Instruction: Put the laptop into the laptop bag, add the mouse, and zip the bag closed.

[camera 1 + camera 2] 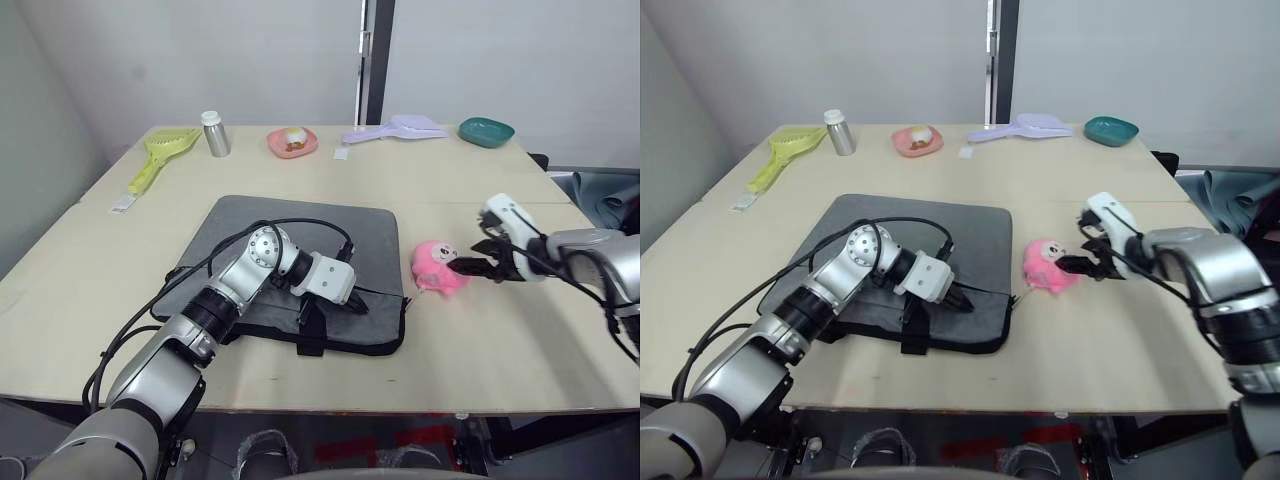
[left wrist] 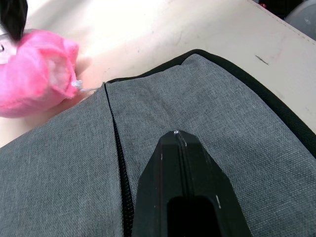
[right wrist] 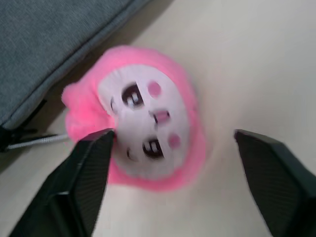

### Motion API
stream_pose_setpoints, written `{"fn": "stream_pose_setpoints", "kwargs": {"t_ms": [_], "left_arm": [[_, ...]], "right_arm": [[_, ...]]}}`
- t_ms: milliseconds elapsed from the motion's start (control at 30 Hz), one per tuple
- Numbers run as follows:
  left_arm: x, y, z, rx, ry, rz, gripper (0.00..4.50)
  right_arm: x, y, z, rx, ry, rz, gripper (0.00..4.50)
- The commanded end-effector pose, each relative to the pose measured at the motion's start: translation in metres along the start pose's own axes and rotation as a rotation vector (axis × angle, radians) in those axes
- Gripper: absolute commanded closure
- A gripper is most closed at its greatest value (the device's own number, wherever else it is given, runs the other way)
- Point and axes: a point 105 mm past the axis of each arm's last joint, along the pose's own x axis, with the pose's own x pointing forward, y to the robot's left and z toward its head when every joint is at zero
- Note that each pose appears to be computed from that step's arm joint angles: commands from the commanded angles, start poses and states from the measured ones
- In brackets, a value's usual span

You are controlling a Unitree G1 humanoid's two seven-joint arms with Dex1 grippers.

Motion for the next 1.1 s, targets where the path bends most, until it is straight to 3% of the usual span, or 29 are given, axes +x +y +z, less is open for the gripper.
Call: {"fn": "stream_pose_setpoints", "kwargs": {"t_ms": [33,133,233,367,467,567,667,767,1100], "left_arm": [[-0.022,0.013,-0.003,-0.086,0.012,0.087,4.50],[-0.043,0.030,0.015,-0.081,-0.048,0.198,4.50],[-0.076,0.045,0.036,-0.111,-0.124,0.329,3.61],[-0.123,0.043,0.051,-0.128,-0.153,0.446,2.14],[-0.173,0.035,0.057,-0.161,-0.112,0.546,1.11],[-0.220,0.013,0.042,-0.287,0.005,0.633,0.03],[-0.264,-0.044,0.011,-0.519,0.193,0.657,0.03],[-0.296,-0.094,-0.006,-0.698,0.303,0.706,0.03],[-0.355,-0.193,-0.042,-1.044,0.434,1.025,0.03]], "right_arm": [[-0.039,-0.019,0.015,-0.032,-0.082,-0.057,0.35],[-0.060,-0.018,0.021,-0.080,-0.138,-0.046,0.35],[-0.075,-0.005,0.023,-0.167,-0.203,0.009,0.32],[-0.085,-0.001,0.014,-0.183,-0.234,0.012,0.32],[-0.092,0.003,0.009,-0.196,-0.265,0.004,0.32],[-0.097,0.003,0.003,-0.179,-0.285,-0.016,0.32],[-0.097,0.002,-0.009,-0.150,-0.267,-0.029,0.32],[-0.098,-0.001,-0.016,-0.129,-0.254,-0.042,0.32],[-0.101,-0.013,-0.018,-0.108,-0.242,-0.059,0.32]]}}
